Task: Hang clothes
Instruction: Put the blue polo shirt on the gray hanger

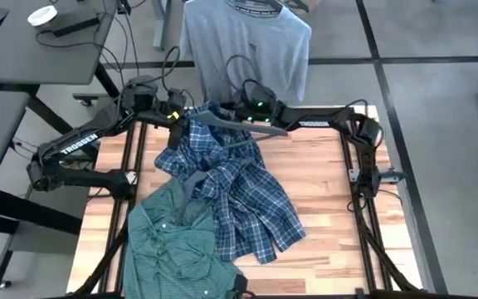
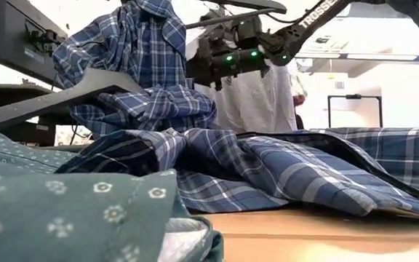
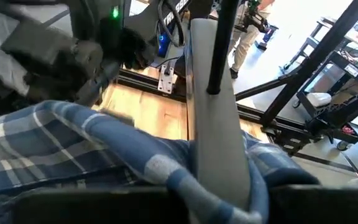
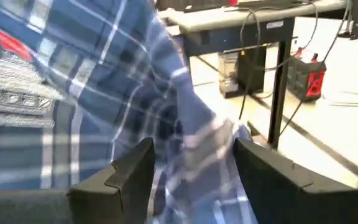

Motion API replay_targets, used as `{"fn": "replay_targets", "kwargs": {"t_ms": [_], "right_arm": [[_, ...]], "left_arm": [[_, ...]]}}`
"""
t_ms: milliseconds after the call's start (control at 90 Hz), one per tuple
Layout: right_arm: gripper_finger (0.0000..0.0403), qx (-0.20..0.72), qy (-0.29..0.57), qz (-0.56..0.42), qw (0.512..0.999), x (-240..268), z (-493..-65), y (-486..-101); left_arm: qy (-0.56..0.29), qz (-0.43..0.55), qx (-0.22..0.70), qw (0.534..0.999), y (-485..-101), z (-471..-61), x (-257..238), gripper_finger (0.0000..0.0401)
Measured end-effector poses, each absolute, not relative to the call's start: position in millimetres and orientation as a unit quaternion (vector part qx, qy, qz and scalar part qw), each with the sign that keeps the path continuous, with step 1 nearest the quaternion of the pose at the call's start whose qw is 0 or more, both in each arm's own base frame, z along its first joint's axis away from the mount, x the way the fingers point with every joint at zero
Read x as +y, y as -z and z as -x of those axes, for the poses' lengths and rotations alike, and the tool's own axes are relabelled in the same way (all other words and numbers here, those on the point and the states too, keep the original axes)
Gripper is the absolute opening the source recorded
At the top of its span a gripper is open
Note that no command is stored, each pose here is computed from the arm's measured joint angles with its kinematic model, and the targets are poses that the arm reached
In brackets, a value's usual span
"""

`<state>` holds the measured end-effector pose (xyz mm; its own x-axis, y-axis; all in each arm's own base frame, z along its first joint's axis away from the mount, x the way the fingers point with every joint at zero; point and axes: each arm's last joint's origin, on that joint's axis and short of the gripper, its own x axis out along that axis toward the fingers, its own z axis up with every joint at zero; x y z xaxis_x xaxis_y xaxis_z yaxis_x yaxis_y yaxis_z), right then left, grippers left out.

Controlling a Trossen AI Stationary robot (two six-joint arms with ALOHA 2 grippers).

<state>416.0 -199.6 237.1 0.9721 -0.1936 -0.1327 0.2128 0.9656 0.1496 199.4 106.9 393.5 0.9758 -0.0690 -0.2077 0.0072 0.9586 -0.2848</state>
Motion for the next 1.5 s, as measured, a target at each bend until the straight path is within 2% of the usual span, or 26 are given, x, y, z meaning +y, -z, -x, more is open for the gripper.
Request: {"fn": "replay_targets", "kwargs": {"t_ms": [111, 233, 322, 433, 478, 578, 800, 1278, 1500], "right_arm": [[0.0205, 0.070, 0.100, -0.115, 0.986, -200, -432, -219], [0.0183, 0.058, 0.102, -0.107, 0.987, -206, -436, -232], [0.0131, 0.089, 0.113, -0.091, 0.985, -217, -431, -234], [0.0031, 0.133, 0.133, -0.073, 0.979, -239, -418, -230], [0.0014, 0.136, 0.136, -0.068, 0.979, -248, -412, -233], [0.0004, 0.155, 0.136, -0.075, 0.976, -268, -394, -237], [0.0001, 0.206, 0.150, -0.028, 0.967, -289, -362, -248], [0.0000, 0.240, 0.153, -0.003, 0.959, -295, -352, -246], [0.0000, 0.243, 0.156, 0.000, 0.957, -295, -352, -246]], "left_arm": [[0.021, 0.144, 0.109, 0.983, -393, -200, 106, 0.0027], [0.022, 0.147, 0.113, 0.982, -392, -200, 106, 0.0027], [0.021, 0.152, 0.116, 0.981, -392, -200, 106, 0.0027], [0.012, 0.174, 0.138, 0.975, -387, -197, 105, 0.0027], [0.007, 0.182, 0.151, 0.971, -385, -197, 105, 0.0027], [-0.029, 0.201, 0.193, 0.960, -376, -193, 105, 0.0027], [-0.132, 0.201, 0.261, 0.935, -362, -184, 110, 0.0027], [-0.335, 0.158, 0.264, 0.891, -365, -166, 120, 0.0027], [-0.351, 0.141, 0.245, 0.893, -369, -165, 121, 0.0027]]}}
